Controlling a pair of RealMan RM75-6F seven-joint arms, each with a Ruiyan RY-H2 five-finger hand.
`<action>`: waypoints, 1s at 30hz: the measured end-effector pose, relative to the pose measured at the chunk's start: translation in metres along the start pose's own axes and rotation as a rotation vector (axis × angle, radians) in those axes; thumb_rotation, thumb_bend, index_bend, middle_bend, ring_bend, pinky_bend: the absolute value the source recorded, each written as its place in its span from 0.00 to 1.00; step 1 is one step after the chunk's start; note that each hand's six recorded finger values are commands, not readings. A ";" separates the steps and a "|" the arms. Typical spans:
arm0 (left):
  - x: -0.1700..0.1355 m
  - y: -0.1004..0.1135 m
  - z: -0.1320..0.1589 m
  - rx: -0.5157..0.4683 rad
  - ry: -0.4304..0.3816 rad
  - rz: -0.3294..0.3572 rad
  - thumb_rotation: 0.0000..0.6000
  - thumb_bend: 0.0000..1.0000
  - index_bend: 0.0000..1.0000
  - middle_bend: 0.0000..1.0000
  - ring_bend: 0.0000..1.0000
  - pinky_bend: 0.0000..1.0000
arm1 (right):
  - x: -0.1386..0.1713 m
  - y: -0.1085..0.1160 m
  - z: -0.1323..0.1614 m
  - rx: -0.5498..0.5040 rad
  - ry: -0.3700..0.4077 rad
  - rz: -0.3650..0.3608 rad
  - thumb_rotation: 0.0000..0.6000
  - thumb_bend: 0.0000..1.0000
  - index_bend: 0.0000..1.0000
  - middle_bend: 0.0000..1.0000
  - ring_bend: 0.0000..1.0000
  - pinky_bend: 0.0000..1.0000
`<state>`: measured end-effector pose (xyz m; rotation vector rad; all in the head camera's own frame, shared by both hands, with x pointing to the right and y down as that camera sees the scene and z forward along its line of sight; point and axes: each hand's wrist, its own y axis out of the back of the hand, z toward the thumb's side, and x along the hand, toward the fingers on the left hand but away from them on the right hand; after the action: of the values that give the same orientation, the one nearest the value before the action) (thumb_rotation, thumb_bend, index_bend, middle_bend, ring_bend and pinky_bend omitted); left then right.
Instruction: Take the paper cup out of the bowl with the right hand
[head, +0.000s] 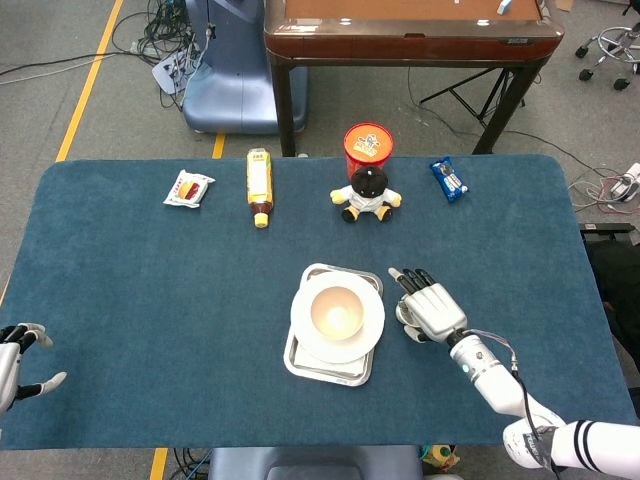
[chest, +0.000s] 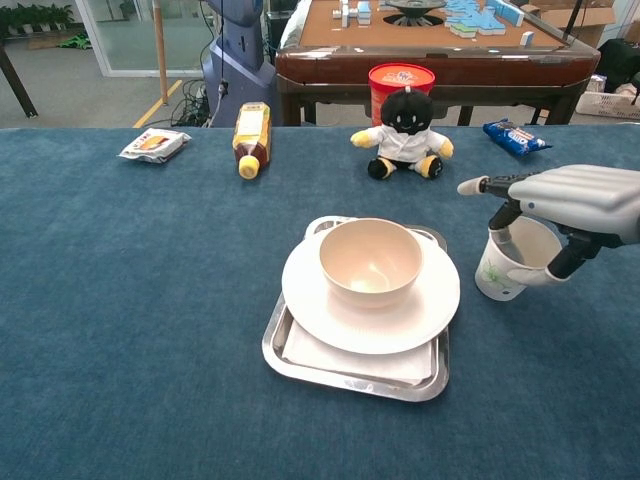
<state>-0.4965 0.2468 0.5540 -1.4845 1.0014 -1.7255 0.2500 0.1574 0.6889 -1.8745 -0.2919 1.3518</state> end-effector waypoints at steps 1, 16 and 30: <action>0.000 0.000 0.000 0.001 0.000 0.000 1.00 0.06 0.47 0.33 0.26 0.44 | 0.000 0.000 0.000 0.004 0.000 -0.002 1.00 0.33 0.61 0.03 0.00 0.06; 0.000 -0.002 0.000 0.005 0.002 -0.006 1.00 0.06 0.47 0.33 0.26 0.44 | 0.008 0.017 -0.009 -0.008 -0.015 -0.038 1.00 0.28 0.54 0.03 0.00 0.06; -0.001 0.001 0.003 0.001 -0.006 0.001 1.00 0.06 0.47 0.33 0.26 0.44 | 0.045 0.061 -0.038 0.012 -0.145 -0.128 1.00 0.16 0.54 0.08 0.00 0.06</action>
<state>-0.4937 0.2474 0.5530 -1.4873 0.9975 -1.7204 0.2865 0.1260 0.6191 -1.7208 -0.4684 1.4002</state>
